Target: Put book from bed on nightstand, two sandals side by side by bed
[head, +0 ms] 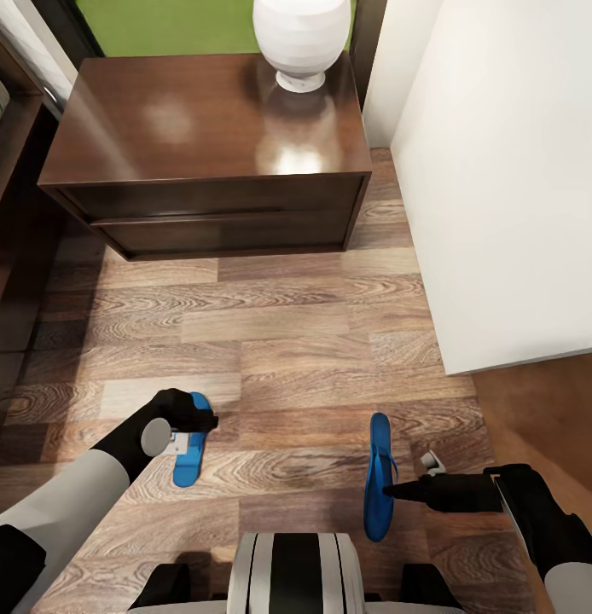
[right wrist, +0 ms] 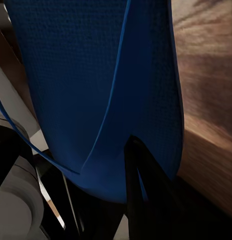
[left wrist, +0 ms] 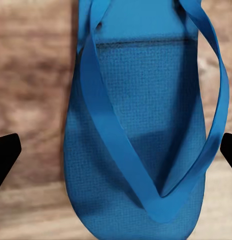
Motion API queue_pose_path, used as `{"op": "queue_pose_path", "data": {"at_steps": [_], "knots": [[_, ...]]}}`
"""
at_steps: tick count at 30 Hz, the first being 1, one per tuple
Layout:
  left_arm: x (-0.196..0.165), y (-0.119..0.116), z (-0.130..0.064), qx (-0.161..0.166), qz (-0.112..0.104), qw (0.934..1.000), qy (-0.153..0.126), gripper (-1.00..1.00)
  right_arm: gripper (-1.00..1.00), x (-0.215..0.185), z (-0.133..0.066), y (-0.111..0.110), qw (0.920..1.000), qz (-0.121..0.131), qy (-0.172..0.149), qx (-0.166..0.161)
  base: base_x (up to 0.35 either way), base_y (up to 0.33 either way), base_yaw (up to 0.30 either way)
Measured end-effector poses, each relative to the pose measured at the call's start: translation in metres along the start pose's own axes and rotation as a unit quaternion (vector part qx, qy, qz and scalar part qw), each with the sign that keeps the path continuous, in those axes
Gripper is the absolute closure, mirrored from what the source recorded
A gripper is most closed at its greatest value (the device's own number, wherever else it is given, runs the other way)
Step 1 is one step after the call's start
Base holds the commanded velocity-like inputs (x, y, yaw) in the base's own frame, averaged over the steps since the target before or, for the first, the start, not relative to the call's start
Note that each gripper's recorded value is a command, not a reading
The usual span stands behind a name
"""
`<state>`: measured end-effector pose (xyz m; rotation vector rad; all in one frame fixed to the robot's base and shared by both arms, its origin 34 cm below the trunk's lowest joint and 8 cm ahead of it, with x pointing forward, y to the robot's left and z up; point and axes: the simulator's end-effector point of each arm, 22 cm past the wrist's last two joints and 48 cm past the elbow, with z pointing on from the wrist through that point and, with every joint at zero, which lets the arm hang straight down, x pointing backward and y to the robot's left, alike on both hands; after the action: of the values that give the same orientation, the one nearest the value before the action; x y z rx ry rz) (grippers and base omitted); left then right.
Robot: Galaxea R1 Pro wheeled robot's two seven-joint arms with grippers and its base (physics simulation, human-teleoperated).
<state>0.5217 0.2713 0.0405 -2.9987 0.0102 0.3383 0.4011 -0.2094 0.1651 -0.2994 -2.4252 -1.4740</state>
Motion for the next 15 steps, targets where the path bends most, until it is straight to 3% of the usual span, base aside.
{"op": "queue_pose_path", "data": {"at_steps": [15], "knots": [[0.0025, 0.0004, -0.0001, -0.001, -0.003, 1.0000, 0.005, -1.00, 1.00, 0.0000, 0.0003, 0.0002, 1.0000, 0.000, 0.000, 0.000, 0.000, 0.000, 0.000]]}}
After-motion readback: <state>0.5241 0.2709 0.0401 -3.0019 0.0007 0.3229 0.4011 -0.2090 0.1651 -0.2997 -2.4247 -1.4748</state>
